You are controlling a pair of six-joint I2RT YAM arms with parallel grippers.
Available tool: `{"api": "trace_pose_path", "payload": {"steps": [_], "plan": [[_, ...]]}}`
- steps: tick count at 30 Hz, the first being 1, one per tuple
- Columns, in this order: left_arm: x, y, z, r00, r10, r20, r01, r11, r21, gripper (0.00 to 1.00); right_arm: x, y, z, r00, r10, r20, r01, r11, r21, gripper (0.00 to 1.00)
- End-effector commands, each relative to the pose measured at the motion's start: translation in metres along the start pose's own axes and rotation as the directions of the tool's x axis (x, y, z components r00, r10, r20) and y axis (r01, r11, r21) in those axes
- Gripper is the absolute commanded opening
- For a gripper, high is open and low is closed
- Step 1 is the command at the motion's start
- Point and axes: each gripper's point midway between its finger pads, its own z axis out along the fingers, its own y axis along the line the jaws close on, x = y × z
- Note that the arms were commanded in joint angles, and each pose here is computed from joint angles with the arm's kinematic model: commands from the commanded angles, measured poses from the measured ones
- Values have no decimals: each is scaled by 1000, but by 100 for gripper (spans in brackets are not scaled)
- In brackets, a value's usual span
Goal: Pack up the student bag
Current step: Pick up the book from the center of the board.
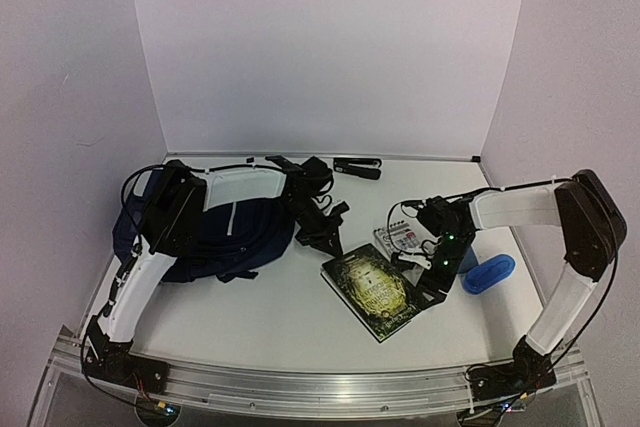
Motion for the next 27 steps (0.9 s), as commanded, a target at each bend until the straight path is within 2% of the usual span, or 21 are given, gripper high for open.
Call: {"api": "trace_pose_path", "payload": {"steps": [1,4,8,13,17,21,27], "plan": [[3,-71,-26,989,145,35,-148,974,169,4,-29,-12,16,996,11,85,-14,999,31,72],[4,-73,-21,990,143,14,-143,968,205,19,-32,-10,15,996,12,92,-15,1000,25,71],[3,-69,-14,992,123,-2,-120,967,224,28,-34,-10,15,995,11,97,-13,1000,19,71],[5,-70,-9,992,122,-16,-114,961,251,23,-37,-11,16,995,15,100,-17,1000,16,71],[7,-67,-6,994,107,-34,-93,957,275,26,-41,-12,17,994,17,108,-18,1000,13,70],[9,-53,4,996,62,-64,-45,970,240,30,-44,-11,19,994,17,110,-18,1000,8,68],[15,-28,18,994,-6,-109,25,985,170,27,-48,-8,24,995,6,96,-8,1000,18,65]]}}
